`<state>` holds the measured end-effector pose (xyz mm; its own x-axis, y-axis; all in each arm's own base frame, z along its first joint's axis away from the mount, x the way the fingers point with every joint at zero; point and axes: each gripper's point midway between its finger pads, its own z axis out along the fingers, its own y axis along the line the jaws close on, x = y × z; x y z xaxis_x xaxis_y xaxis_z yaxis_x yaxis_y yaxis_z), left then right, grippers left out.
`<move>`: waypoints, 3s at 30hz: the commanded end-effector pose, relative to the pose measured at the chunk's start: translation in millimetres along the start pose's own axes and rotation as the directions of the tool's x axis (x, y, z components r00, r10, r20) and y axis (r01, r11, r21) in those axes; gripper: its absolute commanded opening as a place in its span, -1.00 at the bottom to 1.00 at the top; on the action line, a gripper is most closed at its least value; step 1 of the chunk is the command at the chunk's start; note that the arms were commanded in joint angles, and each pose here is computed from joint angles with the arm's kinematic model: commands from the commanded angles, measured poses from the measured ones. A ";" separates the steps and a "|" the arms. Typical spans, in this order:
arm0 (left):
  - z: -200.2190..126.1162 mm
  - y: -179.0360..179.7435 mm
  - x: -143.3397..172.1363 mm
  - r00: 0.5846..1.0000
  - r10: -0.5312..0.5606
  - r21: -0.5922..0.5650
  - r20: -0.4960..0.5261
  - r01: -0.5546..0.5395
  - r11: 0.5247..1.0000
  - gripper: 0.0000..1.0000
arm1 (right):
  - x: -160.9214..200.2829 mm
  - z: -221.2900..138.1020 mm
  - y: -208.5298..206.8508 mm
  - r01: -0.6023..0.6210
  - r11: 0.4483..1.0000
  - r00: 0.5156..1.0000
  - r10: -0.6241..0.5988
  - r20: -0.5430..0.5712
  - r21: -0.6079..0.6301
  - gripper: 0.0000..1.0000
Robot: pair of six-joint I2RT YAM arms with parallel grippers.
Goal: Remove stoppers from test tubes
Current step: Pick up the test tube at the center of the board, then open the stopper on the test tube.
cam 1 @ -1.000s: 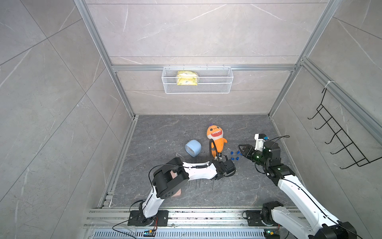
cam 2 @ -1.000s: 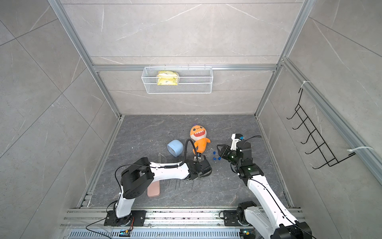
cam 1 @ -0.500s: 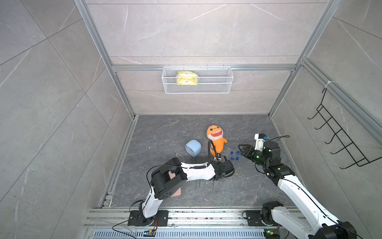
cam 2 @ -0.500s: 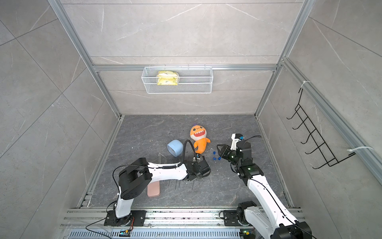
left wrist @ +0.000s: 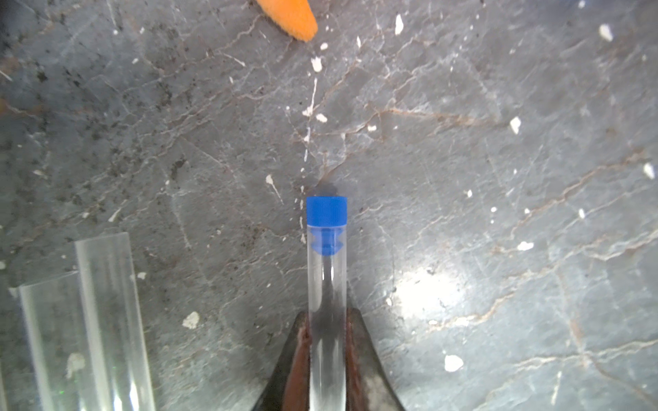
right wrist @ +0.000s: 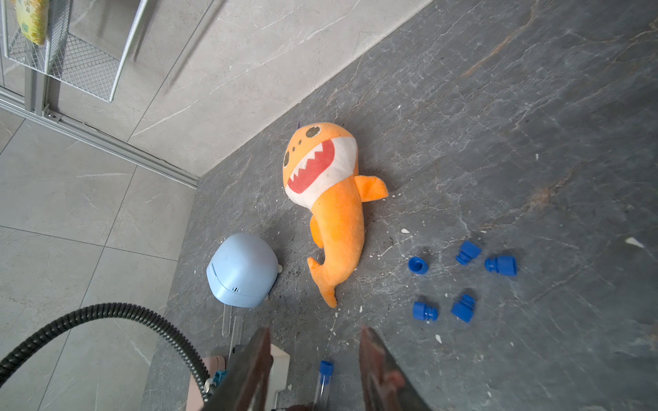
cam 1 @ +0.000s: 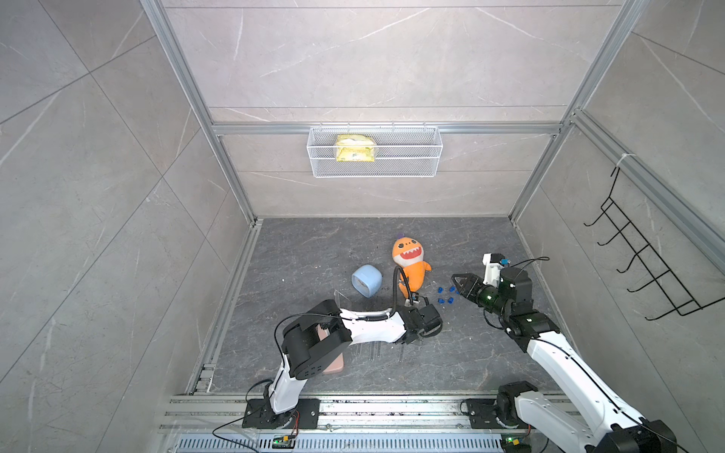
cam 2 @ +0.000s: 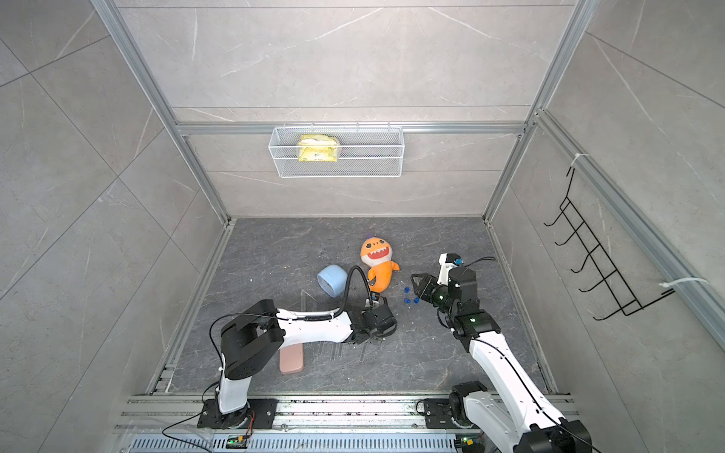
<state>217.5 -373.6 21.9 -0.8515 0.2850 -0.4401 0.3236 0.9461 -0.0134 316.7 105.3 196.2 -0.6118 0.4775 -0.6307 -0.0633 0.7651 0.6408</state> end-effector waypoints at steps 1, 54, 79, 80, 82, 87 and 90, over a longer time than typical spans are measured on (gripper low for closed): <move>-18.8 6.2 -14.8 0.996 0.074 0.014 0.049 -0.075 0.997 -0.90 | -3.6 -2.6 6.7 -0.006 0.999 1.000 0.007 0.015 -0.032 -0.12; -124.5 -18.4 -100.1 0.781 0.183 0.325 0.597 -0.444 0.835 -1.00 | 42.5 58.6 78.9 -0.041 0.962 0.978 -0.016 -0.206 -0.269 -0.27; -135.9 -14.5 -109.8 0.757 0.148 0.313 0.636 -0.428 0.848 -1.00 | 52.8 63.5 73.6 -0.043 0.969 0.973 -0.015 -0.230 -0.245 -0.49; -135.8 -14.4 -109.9 0.757 0.148 0.312 0.636 -0.428 0.848 -1.00 | 53.8 63.5 73.4 -0.045 0.969 0.972 -0.014 -0.233 -0.244 -0.50; -136.7 -14.8 -110.0 0.756 0.147 0.313 0.638 -0.429 0.848 -1.00 | 54.4 63.8 72.9 -0.046 0.969 0.972 -0.013 -0.235 -0.244 -0.56; -137.8 -13.8 -110.9 0.755 0.145 0.311 0.640 -0.426 0.850 -1.00 | 55.6 63.9 73.7 -0.054 0.967 0.971 -0.007 -0.239 -0.249 -0.58; -137.8 -13.3 -111.5 0.754 0.144 0.308 0.641 -0.424 0.852 -1.00 | 55.6 64.2 74.9 -0.059 0.965 0.970 -0.004 -0.241 -0.254 -0.57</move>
<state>248.1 -395.1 163.7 -0.3895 0.3194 -0.8639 0.7619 0.6387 -0.1073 325.8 213.0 177.3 -0.7859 0.3507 -0.5093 -0.2176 0.6142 0.7586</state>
